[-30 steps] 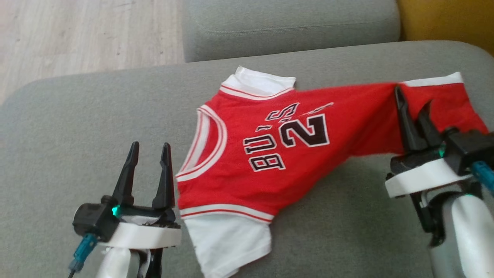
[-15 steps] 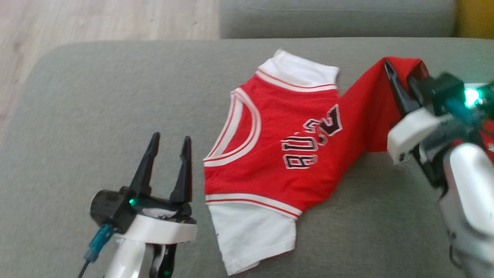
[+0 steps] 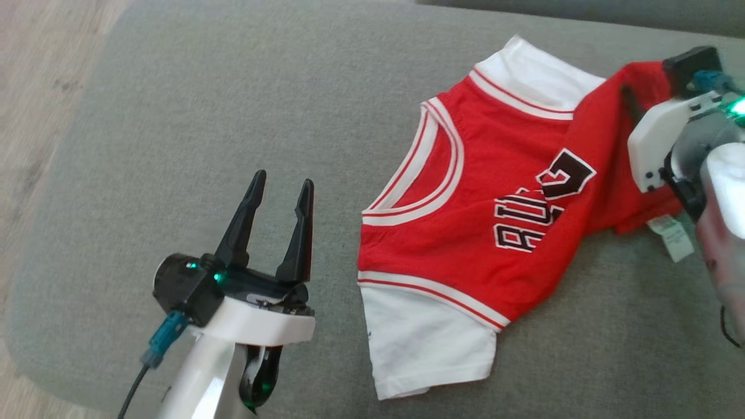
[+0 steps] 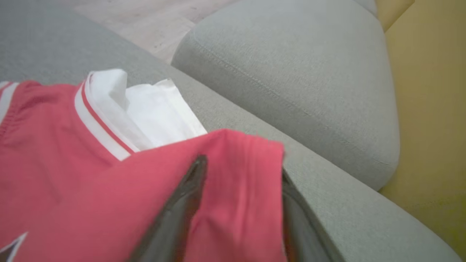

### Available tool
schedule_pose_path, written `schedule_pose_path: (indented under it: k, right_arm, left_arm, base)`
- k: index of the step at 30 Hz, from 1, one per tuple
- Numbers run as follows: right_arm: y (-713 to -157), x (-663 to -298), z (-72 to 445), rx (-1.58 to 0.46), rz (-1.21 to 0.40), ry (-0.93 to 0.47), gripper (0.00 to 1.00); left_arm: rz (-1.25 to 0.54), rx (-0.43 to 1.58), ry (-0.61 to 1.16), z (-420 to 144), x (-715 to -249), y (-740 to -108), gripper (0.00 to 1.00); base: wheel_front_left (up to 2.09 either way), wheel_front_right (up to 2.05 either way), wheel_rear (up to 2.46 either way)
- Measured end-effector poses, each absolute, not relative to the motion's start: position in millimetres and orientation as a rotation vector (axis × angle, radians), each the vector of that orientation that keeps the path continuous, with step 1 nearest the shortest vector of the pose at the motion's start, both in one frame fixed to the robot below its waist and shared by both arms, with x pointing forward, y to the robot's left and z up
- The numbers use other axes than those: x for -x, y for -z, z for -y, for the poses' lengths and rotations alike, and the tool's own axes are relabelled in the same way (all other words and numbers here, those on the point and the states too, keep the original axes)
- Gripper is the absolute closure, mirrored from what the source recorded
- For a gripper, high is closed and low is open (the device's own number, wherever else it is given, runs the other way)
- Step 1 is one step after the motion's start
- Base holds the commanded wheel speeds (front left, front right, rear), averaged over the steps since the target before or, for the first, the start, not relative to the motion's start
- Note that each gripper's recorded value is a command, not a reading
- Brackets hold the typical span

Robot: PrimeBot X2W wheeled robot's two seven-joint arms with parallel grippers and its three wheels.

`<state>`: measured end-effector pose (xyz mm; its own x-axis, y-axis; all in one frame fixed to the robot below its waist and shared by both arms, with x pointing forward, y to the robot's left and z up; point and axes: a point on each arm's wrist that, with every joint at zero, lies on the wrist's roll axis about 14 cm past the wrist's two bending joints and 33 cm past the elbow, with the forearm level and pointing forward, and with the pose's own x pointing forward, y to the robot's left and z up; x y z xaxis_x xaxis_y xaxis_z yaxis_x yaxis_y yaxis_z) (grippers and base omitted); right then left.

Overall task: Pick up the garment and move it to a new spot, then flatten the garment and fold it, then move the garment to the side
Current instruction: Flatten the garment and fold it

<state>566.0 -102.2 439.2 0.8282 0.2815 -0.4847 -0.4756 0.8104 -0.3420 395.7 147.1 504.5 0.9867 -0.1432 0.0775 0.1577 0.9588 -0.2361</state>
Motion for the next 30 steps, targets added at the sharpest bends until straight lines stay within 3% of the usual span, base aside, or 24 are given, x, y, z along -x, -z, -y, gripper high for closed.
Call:
schedule_pose_path:
  k: [7, 21, 30]
  right_arm:
    - [-412.3, -554.6, 106.7, 0.49, -0.513, -0.435, 0.0]
    - [-464.7, -539.3, 164.6, 0.447, -0.427, -0.324, 0.0]
    - [-503.4, -514.6, 213.0, 0.291, -0.307, -0.202, 0.0]
  left_arm:
    - [0.053, 0.249, 0.164, -142.8, -399.4, -502.0, 0.0]
    - [0.119, 0.277, 0.267, -109.3, -412.3, -525.5, 0.0]
    - [0.16, 0.288, 0.33, -88.2, -412.1, -542.3, 0.0]
  base:
    - [0.0, 0.0, 0.0]
    - [0.0, 0.0, 0.0]
    - [0.0, 0.0, 0.0]
